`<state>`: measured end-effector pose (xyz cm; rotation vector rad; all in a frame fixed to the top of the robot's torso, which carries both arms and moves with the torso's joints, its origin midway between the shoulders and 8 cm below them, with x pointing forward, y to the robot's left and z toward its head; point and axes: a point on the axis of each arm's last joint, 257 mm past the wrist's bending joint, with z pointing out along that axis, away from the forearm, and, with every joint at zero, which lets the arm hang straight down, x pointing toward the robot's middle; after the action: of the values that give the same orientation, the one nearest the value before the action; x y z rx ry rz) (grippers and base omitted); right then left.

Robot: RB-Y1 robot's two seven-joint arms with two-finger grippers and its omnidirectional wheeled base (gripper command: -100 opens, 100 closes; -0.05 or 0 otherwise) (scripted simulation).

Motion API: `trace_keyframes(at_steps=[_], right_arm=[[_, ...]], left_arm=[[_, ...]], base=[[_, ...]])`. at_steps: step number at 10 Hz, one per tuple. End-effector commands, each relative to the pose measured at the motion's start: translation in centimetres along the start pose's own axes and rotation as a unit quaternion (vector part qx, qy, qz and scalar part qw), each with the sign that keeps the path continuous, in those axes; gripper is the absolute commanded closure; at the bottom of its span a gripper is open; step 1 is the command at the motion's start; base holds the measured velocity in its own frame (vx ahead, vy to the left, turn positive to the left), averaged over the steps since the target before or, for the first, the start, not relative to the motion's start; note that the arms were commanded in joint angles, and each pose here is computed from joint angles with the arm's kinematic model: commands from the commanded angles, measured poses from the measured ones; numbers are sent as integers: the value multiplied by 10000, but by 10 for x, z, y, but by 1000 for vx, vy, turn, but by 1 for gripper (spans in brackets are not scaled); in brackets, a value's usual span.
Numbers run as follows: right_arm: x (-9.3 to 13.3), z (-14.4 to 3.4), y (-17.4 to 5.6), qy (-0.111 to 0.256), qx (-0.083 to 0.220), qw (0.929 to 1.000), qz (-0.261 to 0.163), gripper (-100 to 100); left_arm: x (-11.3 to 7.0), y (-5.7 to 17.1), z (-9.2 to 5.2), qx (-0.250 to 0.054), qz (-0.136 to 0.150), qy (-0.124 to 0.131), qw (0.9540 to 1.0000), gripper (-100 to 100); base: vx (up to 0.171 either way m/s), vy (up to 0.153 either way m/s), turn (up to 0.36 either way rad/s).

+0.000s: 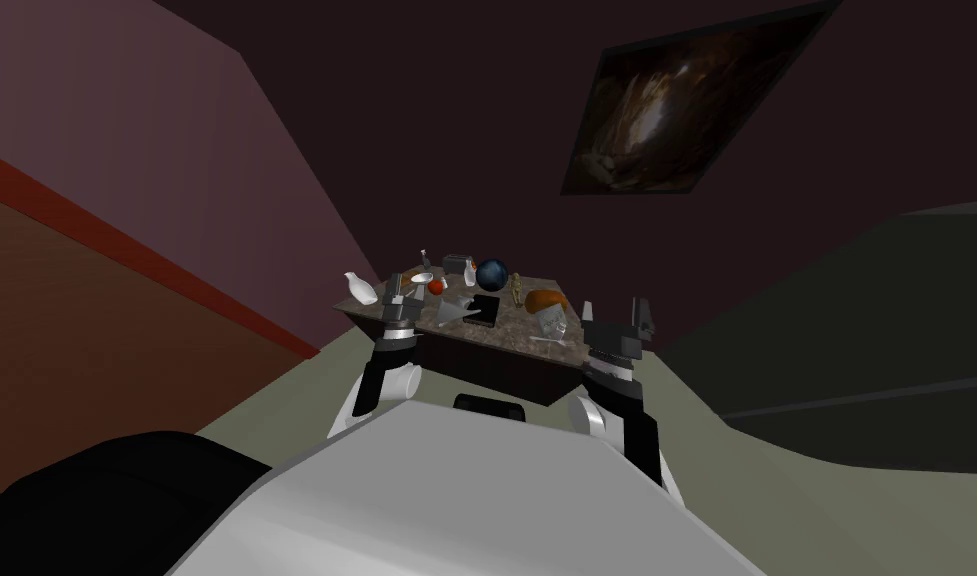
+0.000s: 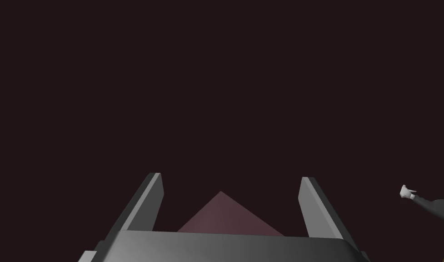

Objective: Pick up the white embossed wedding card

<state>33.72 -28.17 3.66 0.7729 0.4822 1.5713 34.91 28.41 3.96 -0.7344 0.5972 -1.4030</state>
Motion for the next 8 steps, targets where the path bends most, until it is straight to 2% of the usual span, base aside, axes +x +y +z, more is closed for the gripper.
trace_keyframes(at_steps=[1, 4, 7, 8], right_arm=[[8, 4, -8, 212, 107, 9996, -133, -100], [19, 12, -31, 545, 391, 9966, -479, -100], [26, 19, -67, 889, 791, 9872, -1059, -100], [26, 20, -69, 882, 827, 9870, -1060, -100]], left_arm=[[0, 0, 0, 0, 0, 0, 10000, 0], [0, 0, 0, 0, 0, 0, 10000, 0], [0, 0, 0, 0, -1, 0, 10000, 0], [0, 0, 0, 0, -1, 0, 10000, 0]], base=[[1, 22, -4], [-3, 49, -1], [-5, 73, 23], [2, 65, 10]])
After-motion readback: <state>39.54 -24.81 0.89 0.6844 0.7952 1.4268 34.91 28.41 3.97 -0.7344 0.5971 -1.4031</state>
